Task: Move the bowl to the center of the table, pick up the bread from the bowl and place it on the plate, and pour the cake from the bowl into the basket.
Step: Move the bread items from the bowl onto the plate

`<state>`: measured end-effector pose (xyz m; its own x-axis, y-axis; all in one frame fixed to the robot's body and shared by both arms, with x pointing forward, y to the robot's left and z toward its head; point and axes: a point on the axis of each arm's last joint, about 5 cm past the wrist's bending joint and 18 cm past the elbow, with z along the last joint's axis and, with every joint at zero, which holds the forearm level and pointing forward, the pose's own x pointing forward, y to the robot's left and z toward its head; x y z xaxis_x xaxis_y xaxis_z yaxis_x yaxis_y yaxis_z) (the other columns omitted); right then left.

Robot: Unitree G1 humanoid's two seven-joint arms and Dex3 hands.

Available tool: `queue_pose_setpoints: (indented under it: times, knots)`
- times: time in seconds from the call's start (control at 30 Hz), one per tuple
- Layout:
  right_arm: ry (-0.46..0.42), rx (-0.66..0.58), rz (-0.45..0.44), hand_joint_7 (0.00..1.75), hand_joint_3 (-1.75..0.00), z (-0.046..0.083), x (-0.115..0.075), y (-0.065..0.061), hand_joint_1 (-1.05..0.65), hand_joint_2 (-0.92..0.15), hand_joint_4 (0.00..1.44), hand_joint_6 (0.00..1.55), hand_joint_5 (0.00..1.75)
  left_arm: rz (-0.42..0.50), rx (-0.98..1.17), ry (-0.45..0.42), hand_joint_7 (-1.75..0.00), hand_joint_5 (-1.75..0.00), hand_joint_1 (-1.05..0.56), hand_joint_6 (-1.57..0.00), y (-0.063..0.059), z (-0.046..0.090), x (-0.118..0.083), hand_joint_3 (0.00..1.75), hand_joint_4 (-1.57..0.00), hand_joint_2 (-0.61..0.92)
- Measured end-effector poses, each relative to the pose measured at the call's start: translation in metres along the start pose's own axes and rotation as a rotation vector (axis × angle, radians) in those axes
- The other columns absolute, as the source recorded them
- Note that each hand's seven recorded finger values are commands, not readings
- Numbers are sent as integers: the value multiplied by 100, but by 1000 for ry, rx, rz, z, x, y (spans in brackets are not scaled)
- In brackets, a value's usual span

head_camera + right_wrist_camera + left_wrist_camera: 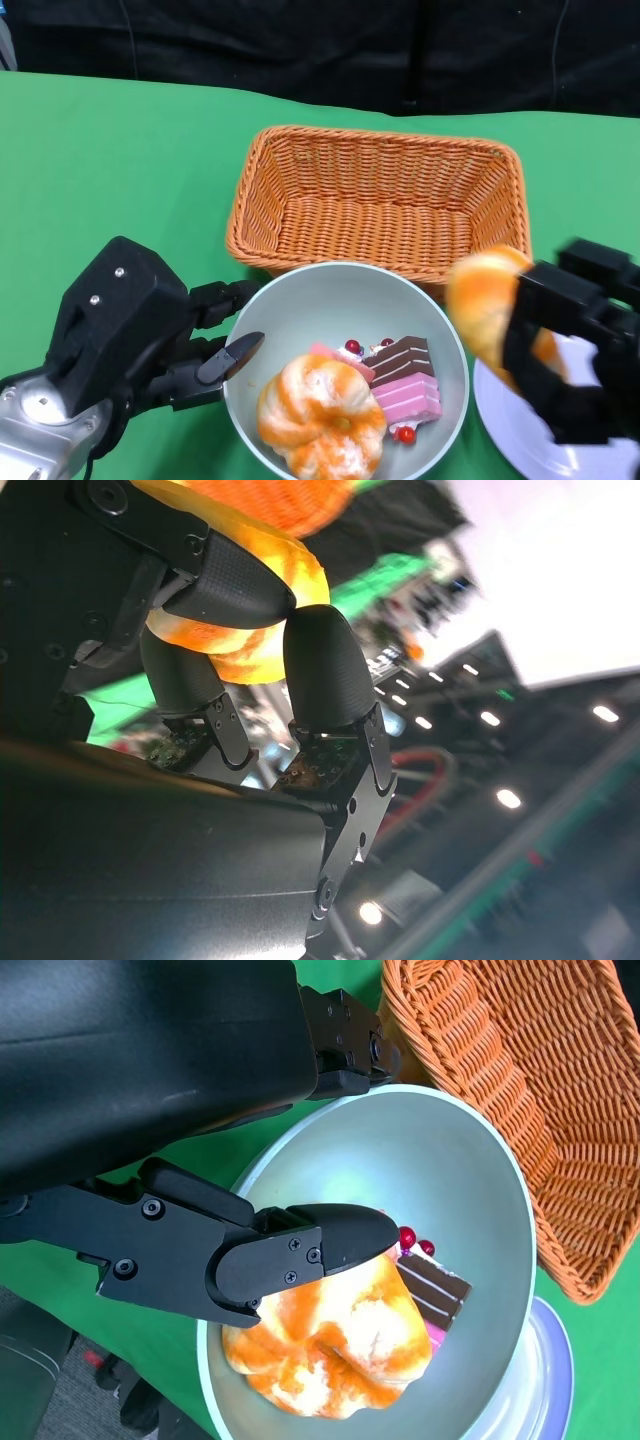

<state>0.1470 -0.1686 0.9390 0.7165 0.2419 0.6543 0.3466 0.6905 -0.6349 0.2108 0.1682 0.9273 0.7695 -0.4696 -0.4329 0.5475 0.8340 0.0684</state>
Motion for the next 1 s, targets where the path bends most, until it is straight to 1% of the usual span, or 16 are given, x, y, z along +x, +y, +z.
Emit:
queue_pose_setpoints:
  times: [0.1, 0.23, 0.33, 0.47, 0.57, 0.67, 0.7, 0.73, 0.77, 0.8, 0.83, 0.87, 0.9, 0.93, 0.97, 1.0]
  knots:
    - [103, -34, 48, 170, -175, -8, -12, -10, -7, -3, 108, 85, 175, 3, 3, 2, -1, -10, -55, -15, 0, 0, 0, 65, -14, 92]
    - [166, -56, 100, 169, -175, -15, -18, -13, -5, -3, 106, 84, 175, -5, 2, 2, -1, -10, -55, -15, 0, 0, 0, 64, -14, 92]
    - [212, -60, 140, 171, -174, -23, -23, -10, -1, -2, 105, 83, 175, -6, 3, 2, -1, -10, -55, -16, 0, 0, 0, 65, -15, 92]
    - [288, -101, 226, 171, -171, -40, -33, -4, 2, -2, 103, 82, 175, -4, 4, 3, -1, -11, -55, -16, 0, 0, 0, 65, -16, 92]
    - [311, -127, 271, 170, -162, -51, -36, 1, 3, -7, 101, 81, 175, -4, 4, 2, -1, -11, -55, -17, 0, 0, 0, 65, -16, 92]
    - [320, -146, 303, 170, -153, -58, -37, 5, 4, -13, 97, 79, 175, -3, 4, 2, -2, -11, -56, -17, 0, 0, 0, 65, -17, 92]
    - [327, -151, 313, 148, -139, -59, -36, 7, 2, -20, 91, 81, 171, -3, 4, 2, -2, -11, -56, -17, 1, 0, 0, 65, -17, 92]
    - [338, -160, 331, 110, -112, -60, -35, 9, -4, -36, 82, 82, 155, -2, 5, 3, -2, -11, -56, -17, 1, 0, 0, 65, -17, 92]
    - [356, -174, 360, 82, -94, -61, -32, 10, -7, -46, 78, 85, 140, -2, 5, 3, -2, -11, -56, -17, 1, 0, 0, 65, -17, 92]
    - [382, -189, 389, 62, -82, -61, -31, 10, -9, -52, 76, 90, 132, -2, 5, 3, -2, -11, -56, -17, 1, 0, 0, 65, -16, 92]
    - [409, -204, 424, 38, -66, -62, -30, 9, -15, -59, 57, 74, 102, -1, 5, 3, -2, -11, -56, -17, 1, 0, 0, 65, -16, 92]
    - [439, -215, 469, 16, -38, -61, -27, 9, -24, -74, 37, 54, 72, -1, 5, 3, -1, -11, -55, -17, 1, 0, 0, 65, -17, 92]
    - [467, -218, 516, 8, -24, -60, -25, 8, -28, -82, 30, 48, 62, -1, 5, 3, -1, -11, -55, -17, 1, 0, -1, 65, -17, 92]
    - [494, -217, 557, 3, -17, -58, -22, 7, -42, -88, 15, 33, 50, -1, 4, 3, -1, -11, -55, -17, 1, 0, -1, 65, -16, 92]
    - [522, -215, 597, 2, -16, -55, -18, 4, -50, -90, 7, 26, 45, 0, 4, 3, -1, -11, -55, -17, 1, 0, -1, 65, -16, 92]
    - [543, -212, 620, 1, -16, -53, -15, 2, -55, -91, 4, 23, 43, 0, 4, 3, -1, -11, -55, -17, 1, 0, -1, 65, -16, 92]
